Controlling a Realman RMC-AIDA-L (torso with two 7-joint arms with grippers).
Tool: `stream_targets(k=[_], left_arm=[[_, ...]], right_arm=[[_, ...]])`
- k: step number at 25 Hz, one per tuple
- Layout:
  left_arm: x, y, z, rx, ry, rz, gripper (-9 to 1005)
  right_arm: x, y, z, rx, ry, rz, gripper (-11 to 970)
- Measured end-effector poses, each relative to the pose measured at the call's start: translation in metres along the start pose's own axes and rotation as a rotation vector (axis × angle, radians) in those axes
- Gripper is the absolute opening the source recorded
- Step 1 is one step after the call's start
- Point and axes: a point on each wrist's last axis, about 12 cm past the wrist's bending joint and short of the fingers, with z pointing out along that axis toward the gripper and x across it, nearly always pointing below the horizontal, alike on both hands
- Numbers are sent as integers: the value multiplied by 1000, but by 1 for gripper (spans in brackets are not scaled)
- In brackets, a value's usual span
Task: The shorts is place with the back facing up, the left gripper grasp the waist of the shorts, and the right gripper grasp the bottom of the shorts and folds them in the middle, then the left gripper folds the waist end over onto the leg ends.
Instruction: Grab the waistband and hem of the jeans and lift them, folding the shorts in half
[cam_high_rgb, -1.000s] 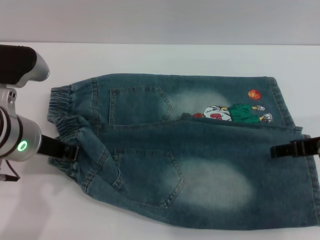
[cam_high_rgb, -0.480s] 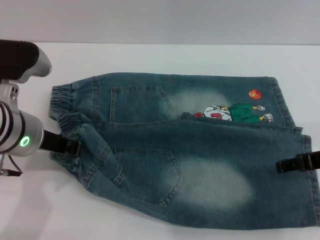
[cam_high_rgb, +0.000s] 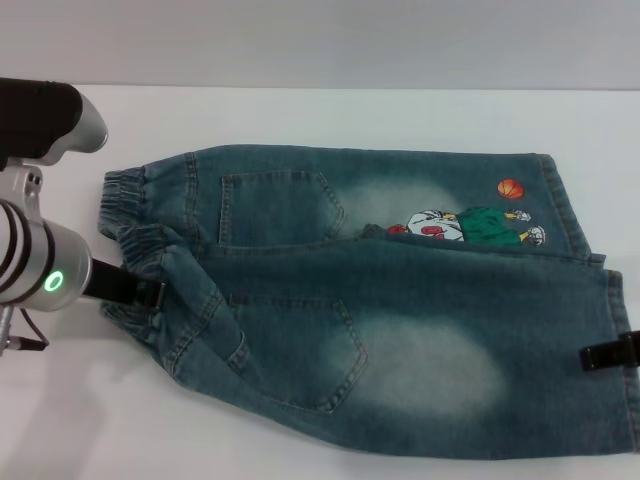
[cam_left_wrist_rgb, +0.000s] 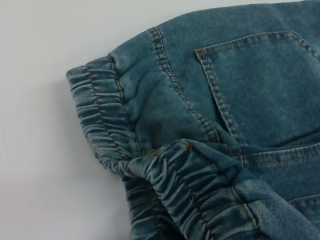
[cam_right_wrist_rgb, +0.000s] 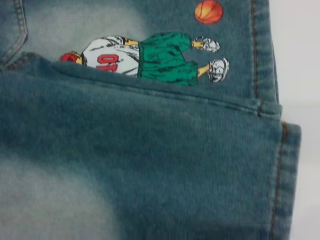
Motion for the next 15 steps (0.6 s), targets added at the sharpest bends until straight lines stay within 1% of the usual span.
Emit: stream_targets(k=[9, 15], left_arm=[[-1, -1, 3, 0, 12, 14, 124], [-2, -3, 5, 3, 17, 24, 123]], right_arm=[[7, -8, -1, 52, 20, 14, 758], [10, -8, 0, 59, 32, 20, 758]])
